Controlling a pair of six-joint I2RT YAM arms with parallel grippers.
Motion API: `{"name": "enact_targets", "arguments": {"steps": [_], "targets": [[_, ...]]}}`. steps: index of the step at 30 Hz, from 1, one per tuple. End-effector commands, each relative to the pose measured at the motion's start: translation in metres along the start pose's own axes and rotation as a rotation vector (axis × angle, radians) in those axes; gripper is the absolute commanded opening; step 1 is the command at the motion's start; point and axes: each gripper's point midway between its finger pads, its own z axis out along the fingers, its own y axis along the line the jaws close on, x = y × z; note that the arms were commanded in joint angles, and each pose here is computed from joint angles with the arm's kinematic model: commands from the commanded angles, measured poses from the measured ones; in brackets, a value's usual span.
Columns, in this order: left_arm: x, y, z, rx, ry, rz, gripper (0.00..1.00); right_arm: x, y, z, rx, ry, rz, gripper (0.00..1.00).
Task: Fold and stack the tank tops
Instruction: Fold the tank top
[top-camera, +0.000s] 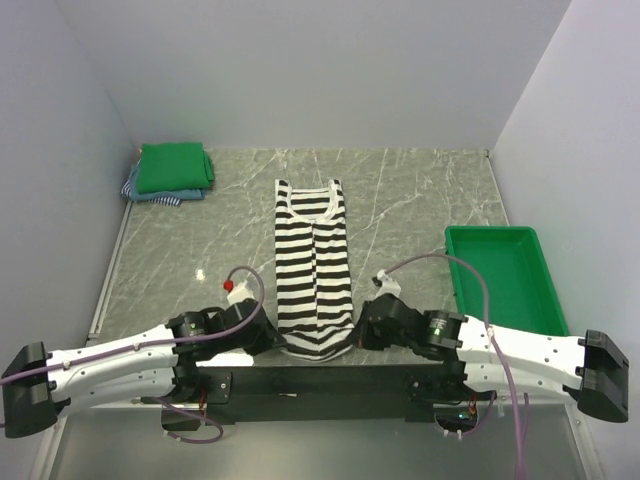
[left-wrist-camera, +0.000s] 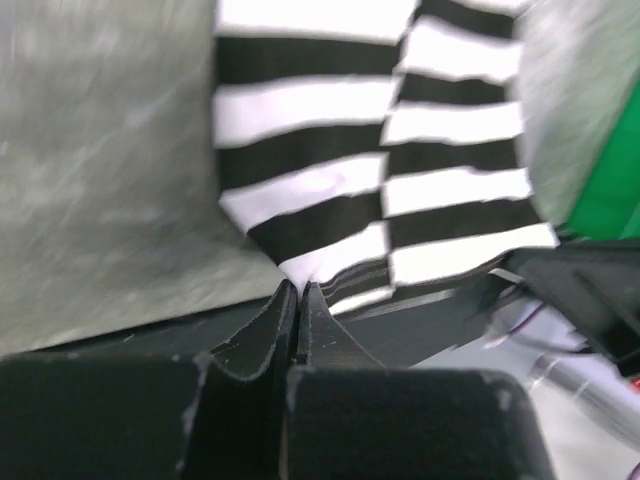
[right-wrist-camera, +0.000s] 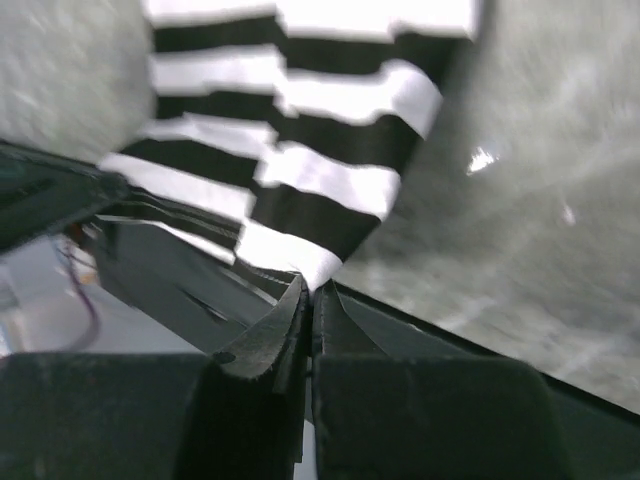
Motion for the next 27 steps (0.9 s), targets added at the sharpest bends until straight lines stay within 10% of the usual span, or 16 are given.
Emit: {"name": "enact_targets", "arguments": {"steps": [1, 13, 27], "targets": [[-0.036, -0.025, -0.007, 0.030, -0.117, -0.002, 0.00, -0.035, 0.017, -0.004, 0.014, -0.083, -0.011, 0.00], [-0.167, -0.067, 0.011, 0.037, -0.352, 0.035, 0.00, -0.142, 0.036, 0.025, 0.017, -0.189, -0.042, 0.00], [-0.280, -0.081, 0.092, 0.039, -0.338, 0.028, 0.01, -0.256, 0.026, 0.095, 0.066, -0.190, -0.006, 0.00]]}}
